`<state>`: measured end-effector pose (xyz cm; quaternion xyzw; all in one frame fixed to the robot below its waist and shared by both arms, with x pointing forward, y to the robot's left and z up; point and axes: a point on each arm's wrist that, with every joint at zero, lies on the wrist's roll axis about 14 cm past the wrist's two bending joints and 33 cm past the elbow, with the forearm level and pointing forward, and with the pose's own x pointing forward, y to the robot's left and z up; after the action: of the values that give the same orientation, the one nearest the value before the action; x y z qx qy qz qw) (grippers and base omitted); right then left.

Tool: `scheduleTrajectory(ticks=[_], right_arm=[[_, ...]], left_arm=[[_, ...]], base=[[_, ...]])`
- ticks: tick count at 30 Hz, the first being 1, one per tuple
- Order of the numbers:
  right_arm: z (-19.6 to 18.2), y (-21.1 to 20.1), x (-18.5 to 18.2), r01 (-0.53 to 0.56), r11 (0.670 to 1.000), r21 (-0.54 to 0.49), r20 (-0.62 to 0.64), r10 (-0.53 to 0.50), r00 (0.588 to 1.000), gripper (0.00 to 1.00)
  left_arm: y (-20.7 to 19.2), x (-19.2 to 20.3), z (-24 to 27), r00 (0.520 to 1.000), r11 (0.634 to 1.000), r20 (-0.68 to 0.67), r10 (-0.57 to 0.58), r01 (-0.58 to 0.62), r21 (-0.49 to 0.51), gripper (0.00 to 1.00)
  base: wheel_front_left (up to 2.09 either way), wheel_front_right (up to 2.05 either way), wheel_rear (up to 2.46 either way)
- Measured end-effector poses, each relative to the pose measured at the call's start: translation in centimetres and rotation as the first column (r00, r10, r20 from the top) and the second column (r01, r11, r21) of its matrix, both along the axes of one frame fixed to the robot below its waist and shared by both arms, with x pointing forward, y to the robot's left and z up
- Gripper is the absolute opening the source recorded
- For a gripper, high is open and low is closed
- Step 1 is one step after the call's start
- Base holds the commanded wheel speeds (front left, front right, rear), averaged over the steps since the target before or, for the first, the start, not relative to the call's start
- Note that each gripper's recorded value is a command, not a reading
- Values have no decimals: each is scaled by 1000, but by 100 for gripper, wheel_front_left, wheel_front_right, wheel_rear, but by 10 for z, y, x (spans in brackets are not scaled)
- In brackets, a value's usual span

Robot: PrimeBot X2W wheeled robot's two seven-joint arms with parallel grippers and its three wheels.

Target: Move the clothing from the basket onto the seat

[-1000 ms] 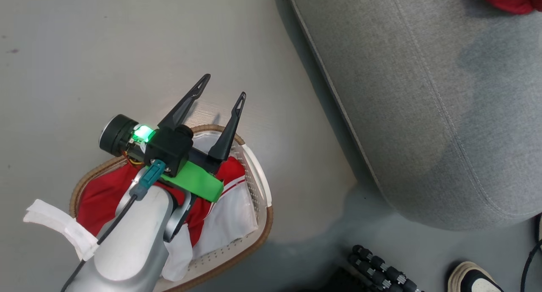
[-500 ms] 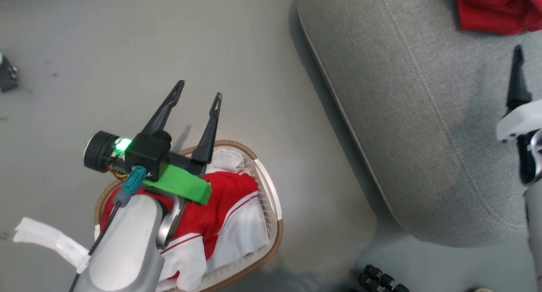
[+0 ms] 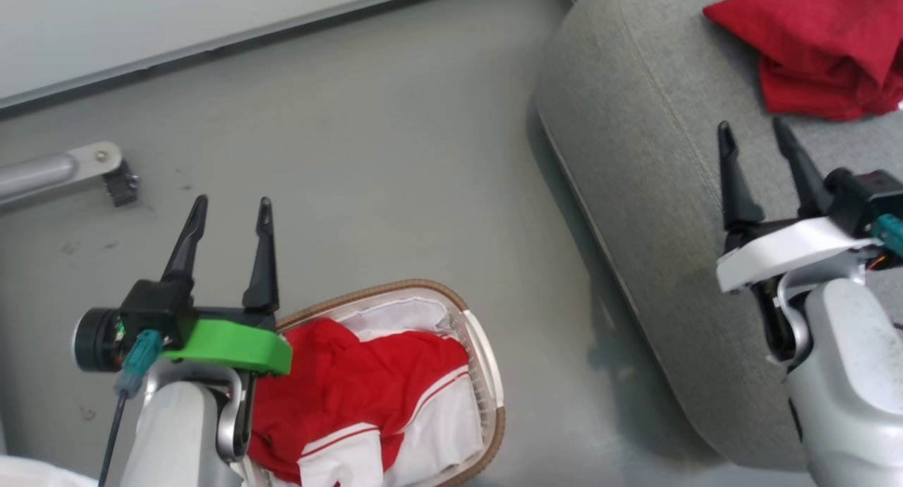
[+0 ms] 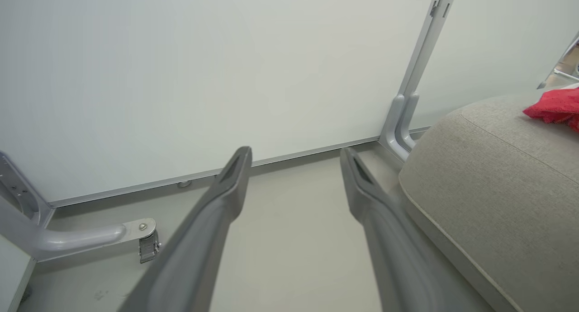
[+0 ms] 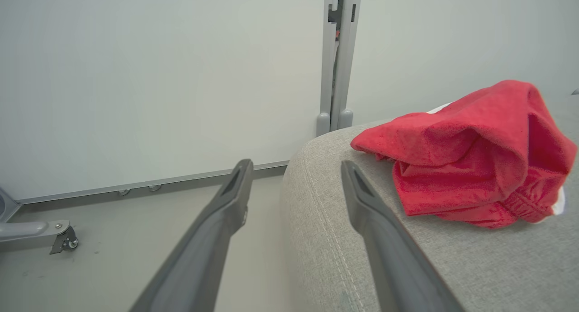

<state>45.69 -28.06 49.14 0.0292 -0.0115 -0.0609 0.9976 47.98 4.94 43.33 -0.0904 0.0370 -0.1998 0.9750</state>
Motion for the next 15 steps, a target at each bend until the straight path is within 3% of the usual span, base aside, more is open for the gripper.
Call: scheduleTrajectory(ticks=[8,15], right_arm=[[6,68,1,-156,984,92,45,152,987,100],[2,101,-14,-222,966,132,37,219,975,100]], left_arm=[[67,-19,12,982,981,3,191,-191,29,100],[102,-45,17,959,959,-4,282,-281,45,100]], base=[[0,0,0],[0,0,0]])
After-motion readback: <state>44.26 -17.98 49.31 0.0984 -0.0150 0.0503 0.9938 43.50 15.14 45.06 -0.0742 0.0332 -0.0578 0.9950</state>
